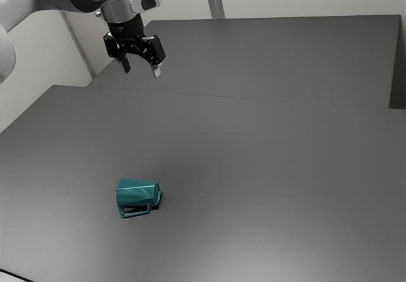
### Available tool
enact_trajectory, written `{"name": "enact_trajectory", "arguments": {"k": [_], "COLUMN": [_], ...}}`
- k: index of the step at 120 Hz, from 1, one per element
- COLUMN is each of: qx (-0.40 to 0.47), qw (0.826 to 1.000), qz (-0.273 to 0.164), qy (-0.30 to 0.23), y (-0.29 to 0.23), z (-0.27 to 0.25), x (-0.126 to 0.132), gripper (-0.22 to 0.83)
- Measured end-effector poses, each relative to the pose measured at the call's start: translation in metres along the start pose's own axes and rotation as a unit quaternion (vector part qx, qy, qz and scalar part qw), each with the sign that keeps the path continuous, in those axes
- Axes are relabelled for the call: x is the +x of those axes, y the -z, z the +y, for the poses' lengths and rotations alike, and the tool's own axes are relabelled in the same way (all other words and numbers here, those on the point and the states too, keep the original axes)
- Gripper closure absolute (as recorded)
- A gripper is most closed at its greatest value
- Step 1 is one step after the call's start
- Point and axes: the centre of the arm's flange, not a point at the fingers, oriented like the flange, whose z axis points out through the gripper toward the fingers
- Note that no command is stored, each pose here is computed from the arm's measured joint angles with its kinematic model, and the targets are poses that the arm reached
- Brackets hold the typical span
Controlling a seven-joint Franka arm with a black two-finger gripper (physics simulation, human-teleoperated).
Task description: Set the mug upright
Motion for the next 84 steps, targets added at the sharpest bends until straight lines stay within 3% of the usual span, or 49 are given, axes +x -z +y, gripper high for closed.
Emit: {"name": "enact_trajectory", "arguments": {"k": [48, 65, 84], "qx": [-0.016, -0.036, -0.073], "qw": [1.0, 0.999, 0.996], "qz": [-0.001, -0.006, -0.039], "qy": [0.025, 0.029, 0.045], "y": [-0.002, -0.016, -0.056], "z": [-0.014, -0.01, -0.01], "x": [-0.001, -0.017, -0.036], "gripper": [0.0, 0.0, 0.0]}}
